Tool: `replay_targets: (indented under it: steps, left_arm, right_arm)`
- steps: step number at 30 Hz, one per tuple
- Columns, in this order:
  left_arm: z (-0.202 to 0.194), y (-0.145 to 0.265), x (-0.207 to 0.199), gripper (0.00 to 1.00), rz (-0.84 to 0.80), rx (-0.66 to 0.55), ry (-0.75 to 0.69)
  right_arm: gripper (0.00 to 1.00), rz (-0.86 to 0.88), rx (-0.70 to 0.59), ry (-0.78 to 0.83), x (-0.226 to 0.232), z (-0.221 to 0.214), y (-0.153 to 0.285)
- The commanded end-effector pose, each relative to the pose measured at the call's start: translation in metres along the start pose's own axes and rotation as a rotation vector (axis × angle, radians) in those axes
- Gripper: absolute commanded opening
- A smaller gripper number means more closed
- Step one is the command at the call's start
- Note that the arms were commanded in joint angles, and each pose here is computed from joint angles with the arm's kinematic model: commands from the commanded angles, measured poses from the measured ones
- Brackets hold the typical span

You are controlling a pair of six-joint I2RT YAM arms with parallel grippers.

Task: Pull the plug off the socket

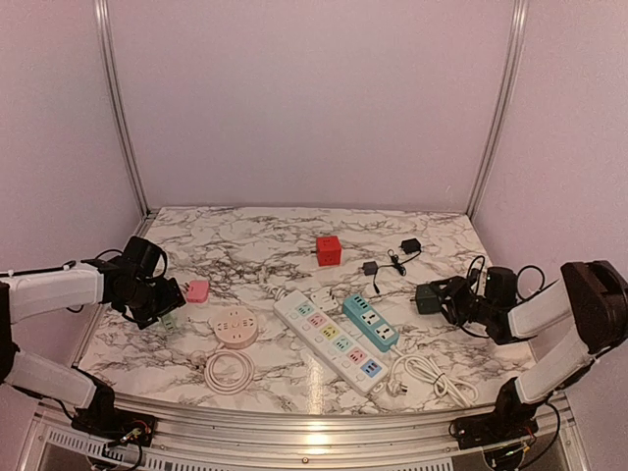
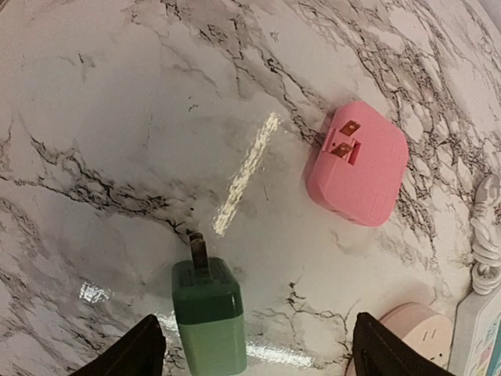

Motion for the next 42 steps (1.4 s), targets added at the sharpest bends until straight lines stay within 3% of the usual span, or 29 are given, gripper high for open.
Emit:
replay_targets:
  steps: [1, 7, 13, 19, 27, 41, 42]
  left_arm:
    - [0.013, 0.022, -0.02, 0.87, -0.061, -0.024, -0.045]
    - [0.023, 0.039, -0.041, 0.93, -0.127, -0.04, -0.082]
    - [0.028, 0.054, -0.057, 0.97, -0.182, -0.045, -0.112]
    - [0.028, 0.059, -0.064, 0.99, -0.211, -0.042, -0.134]
    - [0.027, 0.064, -0.072, 0.99, -0.248, -0.029, -0.157]
    - [0.027, 0.07, -0.079, 0.99, -0.285, -0.033, -0.183]
    - [0.027, 0.071, -0.08, 0.99, -0.289, -0.035, -0.186]
  right_arm:
    - [0.13, -0.004, -0.02, 0.028, -0.004, 0.004, -0.002]
    - [0.2, -0.027, -0.008, 0.02, -0.011, 0.0, -0.002]
    - [0.37, -0.062, -0.008, 0.024, -0.016, -0.002, 0.0]
    - [0.48, -0.111, -0.006, 0.043, -0.02, 0.0, 0.003]
    - [0.75, -0.163, -0.003, 0.079, -0.022, 0.004, 0.007]
    - [0.89, -0.271, -0.001, 0.193, -0.02, 0.02, 0.015]
    - [0.93, -0.28, -0.008, 0.206, -0.018, 0.023, 0.017]
Point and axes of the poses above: each gripper's point midway between its finger pads, its own y axis back along the fingers, its own x axis along the line the jaws close on, z = x × y, the point moved 1 cm from there along y, back along the fingers, and after that the axes turned 12 degrees about y, right-handed, at the moved point
